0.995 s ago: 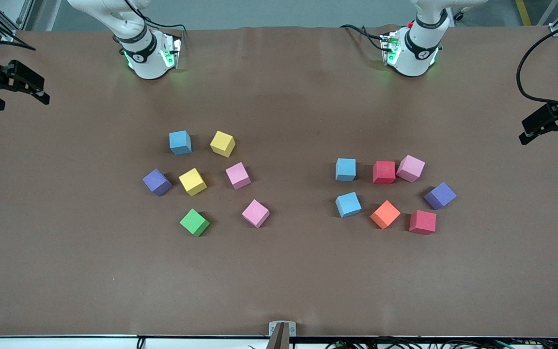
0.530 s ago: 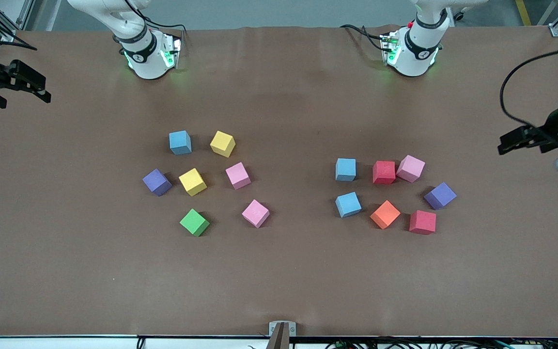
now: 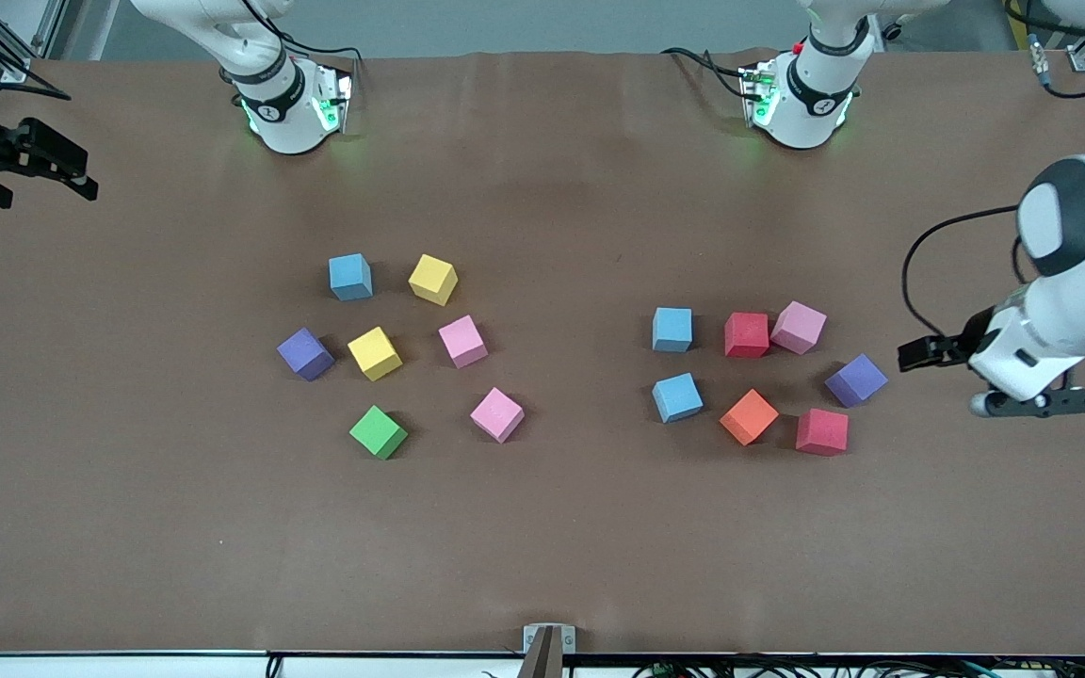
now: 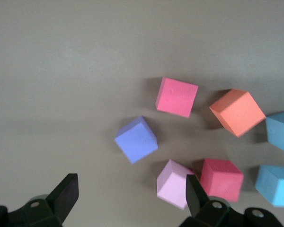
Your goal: Arrange 11 blocks into digit 3
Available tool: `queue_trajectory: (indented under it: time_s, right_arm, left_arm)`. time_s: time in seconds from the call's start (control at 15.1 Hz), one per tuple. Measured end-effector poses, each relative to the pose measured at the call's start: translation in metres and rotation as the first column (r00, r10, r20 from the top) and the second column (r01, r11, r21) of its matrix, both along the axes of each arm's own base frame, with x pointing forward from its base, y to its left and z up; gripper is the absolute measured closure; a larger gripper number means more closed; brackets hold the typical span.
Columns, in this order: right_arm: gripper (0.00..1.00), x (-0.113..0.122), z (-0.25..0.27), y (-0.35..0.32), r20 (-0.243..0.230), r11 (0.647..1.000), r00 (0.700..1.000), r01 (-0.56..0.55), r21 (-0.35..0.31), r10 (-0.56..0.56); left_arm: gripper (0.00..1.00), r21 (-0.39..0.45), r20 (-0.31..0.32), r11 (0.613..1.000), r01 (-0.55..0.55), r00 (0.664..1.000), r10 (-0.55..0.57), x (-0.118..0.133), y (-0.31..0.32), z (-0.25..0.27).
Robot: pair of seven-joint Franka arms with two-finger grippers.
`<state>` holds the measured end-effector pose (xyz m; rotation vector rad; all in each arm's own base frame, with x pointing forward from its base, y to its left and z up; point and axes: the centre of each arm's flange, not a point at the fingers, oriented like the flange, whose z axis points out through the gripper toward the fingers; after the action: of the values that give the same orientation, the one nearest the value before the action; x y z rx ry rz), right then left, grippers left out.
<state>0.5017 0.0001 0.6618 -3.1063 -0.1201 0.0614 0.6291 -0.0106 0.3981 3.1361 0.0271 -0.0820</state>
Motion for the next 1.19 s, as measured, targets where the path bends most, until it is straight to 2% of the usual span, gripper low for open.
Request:
queue_trajectory:
  time_s: [0.46, 0.66, 0.99, 1.19]
  right_arm:
    - [0.00, 0.001, 0.003, 0.001, 0.020, 1.000, 1.000, -0.001, 0.000, 0.001]
    - [0.00, 0.001, 0.003, 0.001, 0.019, 1.000, 1.000, -0.001, 0.000, 0.001]
    - [0.00, -0.001, 0.002, 0.001, 0.002, 1.000, 1.000, -0.001, 0.000, 0.001]
    - [0.00, -0.004, -0.001, 0.000, -0.024, 1.000, 1.000, -0.001, 0.000, 0.001]
  left_arm:
    - [0.00, -0.004, 0.060, 0.998, 0.059, 0.996, -0.059, 0.024, -0.041, -0.100]
    - [0.00, -0.007, 0.054, 0.997, 0.072, 0.996, -0.071, 0.030, -0.050, -0.126]
    - [0.00, -0.008, 0.063, 0.997, 0.075, 0.995, -0.074, 0.038, -0.053, -0.153]
    - [0.00, -0.010, 0.072, 0.996, 0.085, 0.994, -0.084, 0.039, -0.060, -0.168]
